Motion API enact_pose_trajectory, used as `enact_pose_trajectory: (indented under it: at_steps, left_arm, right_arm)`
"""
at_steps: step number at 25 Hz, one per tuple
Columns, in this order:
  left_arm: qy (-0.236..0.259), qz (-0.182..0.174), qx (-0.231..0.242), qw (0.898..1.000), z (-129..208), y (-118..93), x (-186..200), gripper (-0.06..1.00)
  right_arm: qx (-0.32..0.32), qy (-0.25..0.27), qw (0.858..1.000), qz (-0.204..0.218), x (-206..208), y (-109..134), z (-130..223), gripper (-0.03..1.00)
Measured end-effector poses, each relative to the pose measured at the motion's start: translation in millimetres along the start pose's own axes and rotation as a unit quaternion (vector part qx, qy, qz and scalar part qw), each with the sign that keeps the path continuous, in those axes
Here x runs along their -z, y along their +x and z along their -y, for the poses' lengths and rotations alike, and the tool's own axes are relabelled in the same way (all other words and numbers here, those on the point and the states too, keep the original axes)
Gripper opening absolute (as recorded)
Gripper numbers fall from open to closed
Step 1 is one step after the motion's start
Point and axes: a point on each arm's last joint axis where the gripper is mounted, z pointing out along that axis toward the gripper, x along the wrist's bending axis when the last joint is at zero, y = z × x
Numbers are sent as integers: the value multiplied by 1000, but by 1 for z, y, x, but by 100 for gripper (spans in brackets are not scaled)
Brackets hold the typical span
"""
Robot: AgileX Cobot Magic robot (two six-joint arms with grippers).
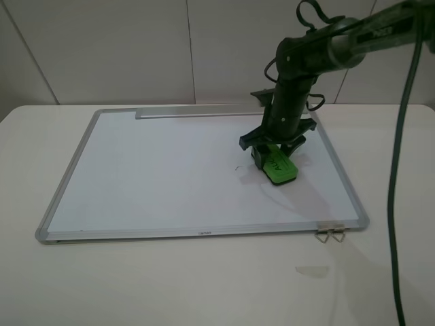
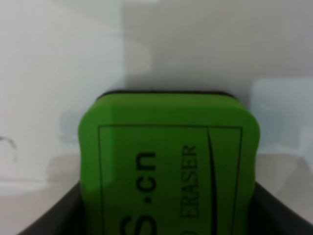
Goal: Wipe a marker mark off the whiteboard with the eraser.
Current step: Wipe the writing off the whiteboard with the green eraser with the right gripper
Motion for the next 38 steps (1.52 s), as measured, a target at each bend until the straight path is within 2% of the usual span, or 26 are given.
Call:
enact_pose_trajectory:
  at_steps: [4,5,10,18,21,27,38]
  left_arm:
    - [0,0,0,1000,0,0,0,69]
    - [0,0,0,1000,0,0,0,69]
    - [0,0,0,1000,0,0,0,69]
    - [0,0,0,1000,0,0,0,69]
    - [0,0,0,1000,0,0,0,69]
    - [0,0,0,1000,0,0,0,69]
    - [0,0,0,1000,0,0,0,69]
  right_arm:
    - [29,-23,999,-2,-2,26,-4,59]
    - [48,-18,999,0,-10,37,-3,59]
    - [91,-10,996,13,-18,63,-3,59]
    - [182,-14,983,9,-18,138,11,59]
    - [197,-18,980,8,-16,150,11,59]
    - [179,-17,984,8,-17,136,3,59]
    - [64,-20,998,20,-24,29,-20,59]
